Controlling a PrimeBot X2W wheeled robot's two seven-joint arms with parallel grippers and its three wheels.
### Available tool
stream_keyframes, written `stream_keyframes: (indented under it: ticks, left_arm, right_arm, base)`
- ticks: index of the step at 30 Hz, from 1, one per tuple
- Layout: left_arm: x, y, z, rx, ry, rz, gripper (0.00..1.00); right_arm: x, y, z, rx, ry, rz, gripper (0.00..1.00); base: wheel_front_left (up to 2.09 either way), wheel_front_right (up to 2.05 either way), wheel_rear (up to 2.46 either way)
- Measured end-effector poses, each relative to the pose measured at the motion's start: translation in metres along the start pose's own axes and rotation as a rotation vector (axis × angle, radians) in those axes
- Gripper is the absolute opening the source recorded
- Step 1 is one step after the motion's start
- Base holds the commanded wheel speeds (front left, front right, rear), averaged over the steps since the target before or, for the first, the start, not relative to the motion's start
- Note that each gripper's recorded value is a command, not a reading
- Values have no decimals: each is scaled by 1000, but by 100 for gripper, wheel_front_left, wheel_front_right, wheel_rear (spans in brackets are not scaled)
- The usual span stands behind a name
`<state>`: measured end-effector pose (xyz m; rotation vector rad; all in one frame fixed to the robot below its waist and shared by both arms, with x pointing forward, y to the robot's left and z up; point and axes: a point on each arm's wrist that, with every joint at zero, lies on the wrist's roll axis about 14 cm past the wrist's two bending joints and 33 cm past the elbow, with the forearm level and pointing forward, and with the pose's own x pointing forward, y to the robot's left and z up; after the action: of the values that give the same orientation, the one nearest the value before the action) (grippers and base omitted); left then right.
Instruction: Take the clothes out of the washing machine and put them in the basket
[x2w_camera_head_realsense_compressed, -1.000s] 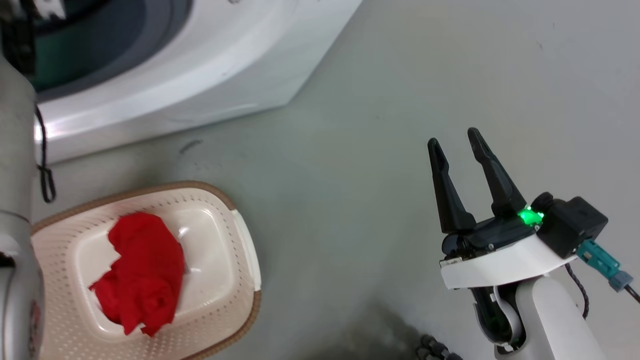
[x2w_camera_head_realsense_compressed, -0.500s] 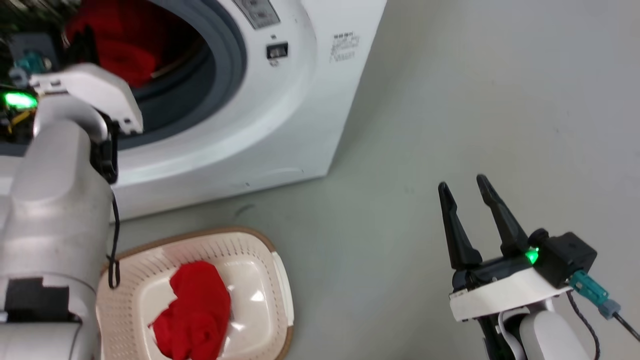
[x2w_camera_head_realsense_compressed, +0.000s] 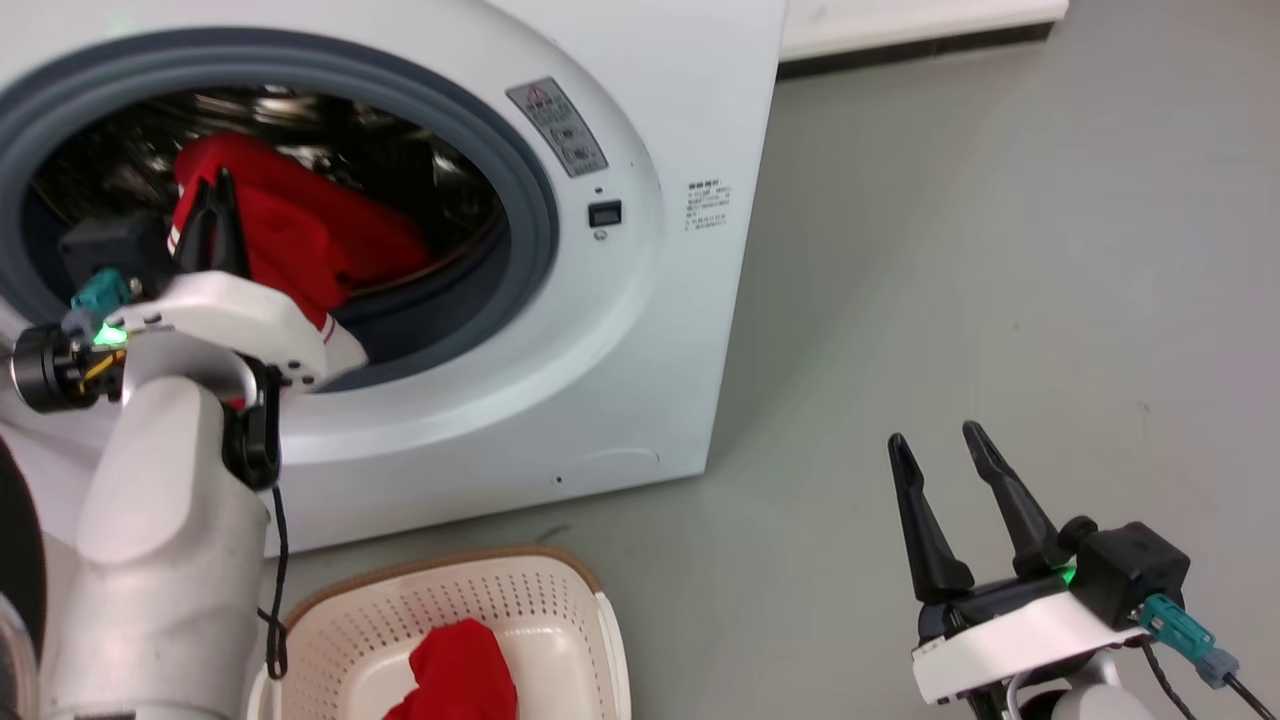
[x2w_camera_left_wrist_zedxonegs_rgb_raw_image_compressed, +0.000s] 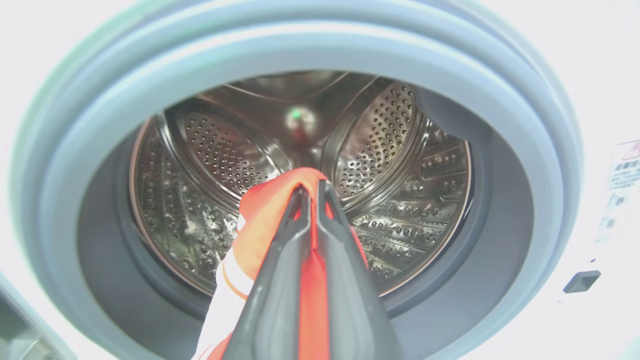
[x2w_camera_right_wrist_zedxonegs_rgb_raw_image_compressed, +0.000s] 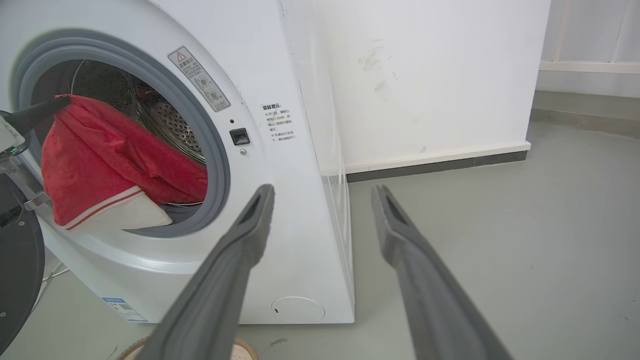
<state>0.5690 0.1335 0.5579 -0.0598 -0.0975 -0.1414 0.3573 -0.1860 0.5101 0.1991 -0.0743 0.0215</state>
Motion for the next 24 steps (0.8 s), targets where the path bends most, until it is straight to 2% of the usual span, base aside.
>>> stream_keyframes:
  ticks: [7,15,20,24]
  left_arm:
    - [-39,-9,36,-9,-120,-22,0]
    - [-96,-18,50,-31,-180,-22,0]
    - [-134,-25,37,-52,-137,-15,0]
    - [-164,-30,7,-82,-35,0,0]
  right_arm:
    - [-15,7,13,0,-28,15,100]
    - [-27,19,16,0,-24,50,100]
    - [-26,28,20,-5,-29,80,100]
    - [-27,31,18,-7,-17,90,100]
  base:
    - [0,0,0]
    - [0,0,0]
    - [0,0,0]
    - [0,0,0]
